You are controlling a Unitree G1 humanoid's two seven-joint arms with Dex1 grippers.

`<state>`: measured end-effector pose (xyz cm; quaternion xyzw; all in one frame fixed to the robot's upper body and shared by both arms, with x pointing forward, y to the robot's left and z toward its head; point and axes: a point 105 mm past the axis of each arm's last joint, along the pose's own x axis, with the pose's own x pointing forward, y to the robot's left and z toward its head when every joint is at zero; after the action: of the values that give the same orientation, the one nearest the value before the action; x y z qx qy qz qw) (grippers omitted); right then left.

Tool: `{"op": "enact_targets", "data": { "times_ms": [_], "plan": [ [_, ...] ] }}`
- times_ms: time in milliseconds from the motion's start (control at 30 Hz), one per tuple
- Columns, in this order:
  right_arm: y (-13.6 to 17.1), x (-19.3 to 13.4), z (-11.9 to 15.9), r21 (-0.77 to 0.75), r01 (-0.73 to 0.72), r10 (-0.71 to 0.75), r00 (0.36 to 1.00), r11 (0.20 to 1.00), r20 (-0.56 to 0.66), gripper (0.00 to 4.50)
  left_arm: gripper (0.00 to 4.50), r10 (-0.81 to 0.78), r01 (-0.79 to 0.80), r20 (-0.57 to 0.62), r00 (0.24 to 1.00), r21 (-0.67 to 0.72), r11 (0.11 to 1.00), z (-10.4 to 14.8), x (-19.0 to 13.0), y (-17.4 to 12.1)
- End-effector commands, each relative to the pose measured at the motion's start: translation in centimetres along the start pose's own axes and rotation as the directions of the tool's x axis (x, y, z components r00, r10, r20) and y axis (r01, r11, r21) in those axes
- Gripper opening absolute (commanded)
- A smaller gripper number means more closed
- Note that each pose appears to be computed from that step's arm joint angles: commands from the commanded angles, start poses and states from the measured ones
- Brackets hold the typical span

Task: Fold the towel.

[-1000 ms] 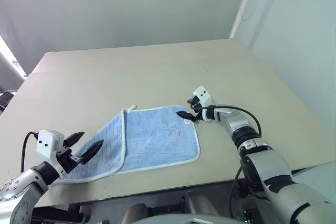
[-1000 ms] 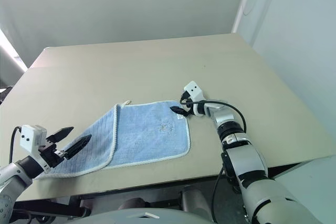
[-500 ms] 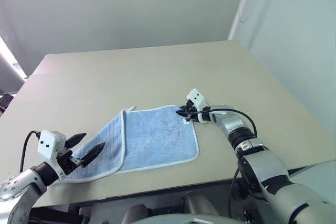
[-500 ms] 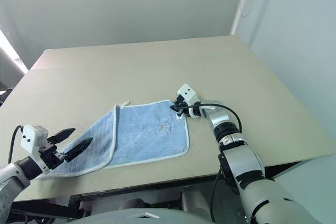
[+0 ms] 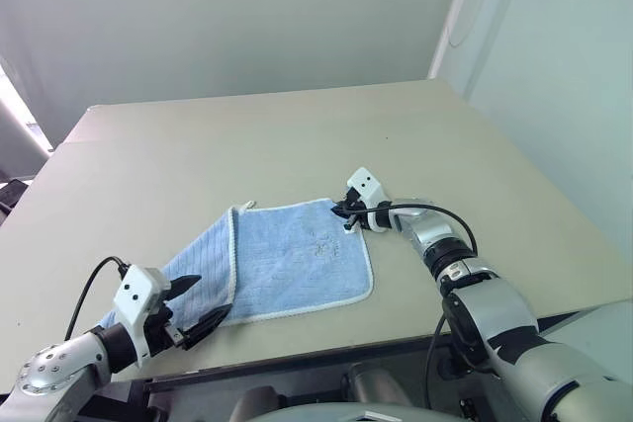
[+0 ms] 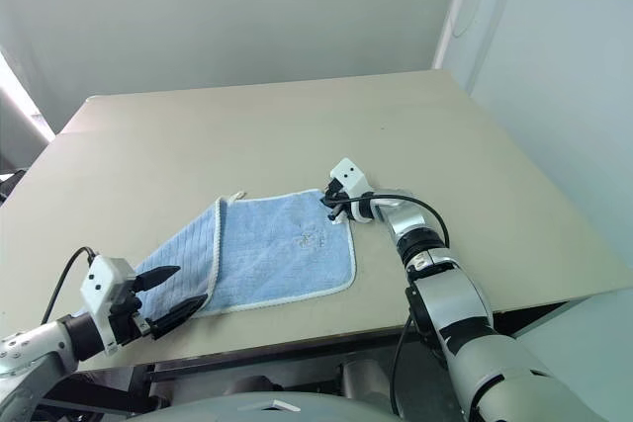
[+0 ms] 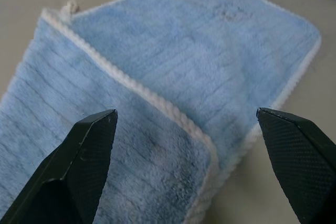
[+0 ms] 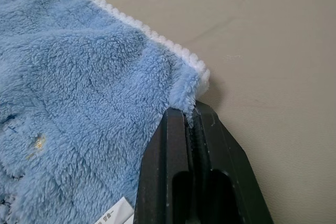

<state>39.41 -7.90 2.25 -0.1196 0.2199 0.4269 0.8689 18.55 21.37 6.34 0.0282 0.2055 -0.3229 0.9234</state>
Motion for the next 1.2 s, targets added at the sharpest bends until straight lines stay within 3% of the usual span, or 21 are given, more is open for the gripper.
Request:
{"op": "enact_targets", "data": {
  "times_ms": [33, 267, 700, 967, 1067, 1200],
  "plan": [
    [-0.7, -0.2, -0.2, 0.015, 0.046, -0.046, 0.999, 0.999, -0.021, 0.04, 4.5, 0.03, -0.029, -0.012, 0.999, 0.063, 0.998, -0.1, 0.5, 0.5],
    [-0.6, 0.0, -0.3, 0.028, 0.043, -0.042, 0.999, 0.999, -0.021, 0.04, 4.5, 0.022, -0.018, -0.052, 0.998, 0.085, 0.996, -1.3, 1.0, 0.5],
    [-0.8, 0.0, 0.1, 0.041, 0.062, -0.062, 0.998, 0.997, -0.003, 0.0, 0.02, 0.024, -0.017, -0.071, 0.997, 0.092, 0.996, -1.7, 0.8, 1.0],
    [-0.8, -0.1, 0.5, 0.057, 0.065, -0.067, 0.997, 0.996, 0.03, 0.0, 0.02, 0.131, -0.13, -0.005, 0.991, 0.051, 0.99, 0.2, -1.6, 4.3],
    [-1.4, -0.5, 2.4, 0.103, 0.065, -0.077, 0.989, 0.993, 0.122, 0.0, 0.02, 0.213, -0.215, 0.064, 0.975, 0.029, 0.976, 1.9, -2.9, 6.5],
    [-2.9, -1.7, 6.2, 0.173, 0.064, -0.108, 0.962, 0.983, 0.253, 0.0, 0.02, 0.393, -0.402, 0.172, 0.903, 0.019, 0.916, 5.0, -5.0, 11.6]
  ]
}}
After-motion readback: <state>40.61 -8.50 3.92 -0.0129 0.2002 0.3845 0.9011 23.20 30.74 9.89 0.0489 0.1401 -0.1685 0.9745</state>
